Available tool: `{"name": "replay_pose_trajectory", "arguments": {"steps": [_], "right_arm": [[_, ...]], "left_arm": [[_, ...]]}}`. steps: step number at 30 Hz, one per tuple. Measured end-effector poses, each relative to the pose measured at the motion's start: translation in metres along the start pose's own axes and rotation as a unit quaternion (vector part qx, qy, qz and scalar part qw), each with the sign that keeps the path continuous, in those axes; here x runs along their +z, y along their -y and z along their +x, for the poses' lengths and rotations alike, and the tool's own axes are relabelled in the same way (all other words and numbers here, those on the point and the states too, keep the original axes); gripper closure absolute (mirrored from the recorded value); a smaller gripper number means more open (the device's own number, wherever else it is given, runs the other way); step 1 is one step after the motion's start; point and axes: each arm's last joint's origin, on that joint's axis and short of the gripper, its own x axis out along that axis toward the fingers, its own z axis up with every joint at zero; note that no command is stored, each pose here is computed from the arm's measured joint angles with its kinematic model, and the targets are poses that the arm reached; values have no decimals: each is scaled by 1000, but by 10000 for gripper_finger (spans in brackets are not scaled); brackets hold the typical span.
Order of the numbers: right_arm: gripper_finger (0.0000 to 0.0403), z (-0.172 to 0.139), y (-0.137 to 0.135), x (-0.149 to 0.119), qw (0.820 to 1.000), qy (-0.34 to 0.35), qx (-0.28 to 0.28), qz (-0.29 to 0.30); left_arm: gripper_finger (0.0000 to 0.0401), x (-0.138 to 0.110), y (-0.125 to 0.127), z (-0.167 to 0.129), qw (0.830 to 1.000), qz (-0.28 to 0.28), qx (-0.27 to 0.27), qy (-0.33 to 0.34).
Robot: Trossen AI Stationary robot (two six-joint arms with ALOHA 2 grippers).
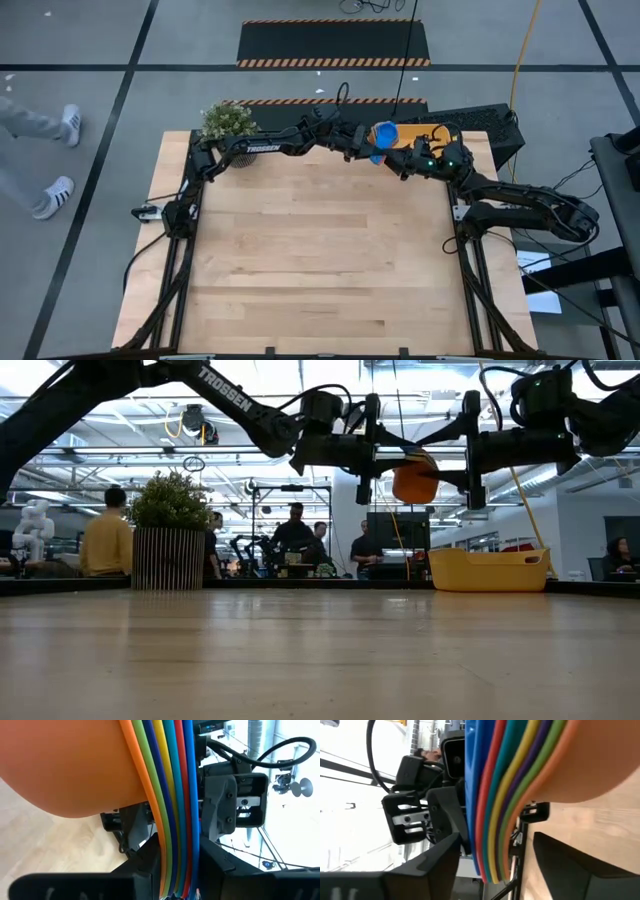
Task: Nest measuring cups in basket
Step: Put the nested measuring cups into the yellow bin
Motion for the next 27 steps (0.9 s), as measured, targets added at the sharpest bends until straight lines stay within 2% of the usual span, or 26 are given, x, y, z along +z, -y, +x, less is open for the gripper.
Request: {"name": "replay_pose_trajectory", "arguments": {"steps": [5, 9, 17, 27], "right_arm": [[127, 0, 2, 1, 1000, 13, -12, -1], [110, -1, 3, 3, 1000, 16, -15, -6], [109, 0, 3, 1, 999, 12, -13, -28], [125, 1, -5, 0, 996, 61, 16, -69]], "left_arm": [[316, 5, -2, -4, 1000, -1, 0, 3], [316, 9, -3, -8, 1000, -5, 0, 9], [317, 17, 0, -12, 999, -10, -13, 46], [317, 11, 4, -6, 998, -22, -14, 59]]}}
